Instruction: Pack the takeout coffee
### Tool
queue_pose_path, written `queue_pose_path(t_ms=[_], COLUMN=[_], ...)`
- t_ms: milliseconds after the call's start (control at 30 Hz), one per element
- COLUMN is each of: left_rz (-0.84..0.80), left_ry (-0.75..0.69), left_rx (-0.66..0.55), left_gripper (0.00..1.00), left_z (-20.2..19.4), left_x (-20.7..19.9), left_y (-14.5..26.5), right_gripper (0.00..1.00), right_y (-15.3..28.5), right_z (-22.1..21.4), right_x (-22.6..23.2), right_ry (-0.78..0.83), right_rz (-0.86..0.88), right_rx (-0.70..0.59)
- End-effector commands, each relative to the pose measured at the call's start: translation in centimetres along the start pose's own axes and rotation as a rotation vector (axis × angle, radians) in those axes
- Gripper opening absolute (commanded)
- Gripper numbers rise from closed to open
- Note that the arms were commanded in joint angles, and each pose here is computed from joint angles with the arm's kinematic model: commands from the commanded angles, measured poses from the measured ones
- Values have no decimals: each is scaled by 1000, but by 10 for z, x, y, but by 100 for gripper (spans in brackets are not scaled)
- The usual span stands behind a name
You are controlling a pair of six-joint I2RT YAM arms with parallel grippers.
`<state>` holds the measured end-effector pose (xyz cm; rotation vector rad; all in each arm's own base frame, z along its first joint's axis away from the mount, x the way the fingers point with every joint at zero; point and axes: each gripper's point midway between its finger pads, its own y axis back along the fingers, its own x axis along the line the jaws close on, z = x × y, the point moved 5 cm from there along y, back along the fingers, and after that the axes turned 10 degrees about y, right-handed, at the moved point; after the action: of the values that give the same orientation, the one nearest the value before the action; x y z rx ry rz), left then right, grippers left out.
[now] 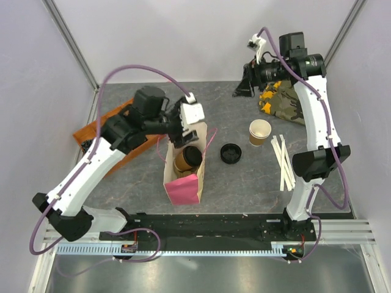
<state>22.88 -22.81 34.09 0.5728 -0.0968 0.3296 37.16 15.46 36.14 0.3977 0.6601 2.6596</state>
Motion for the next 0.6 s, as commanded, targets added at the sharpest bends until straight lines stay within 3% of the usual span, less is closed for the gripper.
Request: queue_pose_path(t_ms=[0, 167, 333, 567], left_rz=[148, 255, 246, 268], left_ry=[152, 261, 384, 553], left_rx=[-249, -342, -274, -188], left_gripper=[80, 87, 91, 94], left_z=[70, 85, 49, 0], left_x=[16, 33, 10, -14], left_y=[56, 99, 121, 126], right_gripper=[79, 79, 78, 77], right_y=[12, -20, -49, -81], right_z=[60, 88, 94, 52], right_x=[14, 55, 85, 137], right_ry=[102, 289, 487, 748], right_rz=[-9, 47, 71, 159], right_rx=[-214, -268, -244, -56])
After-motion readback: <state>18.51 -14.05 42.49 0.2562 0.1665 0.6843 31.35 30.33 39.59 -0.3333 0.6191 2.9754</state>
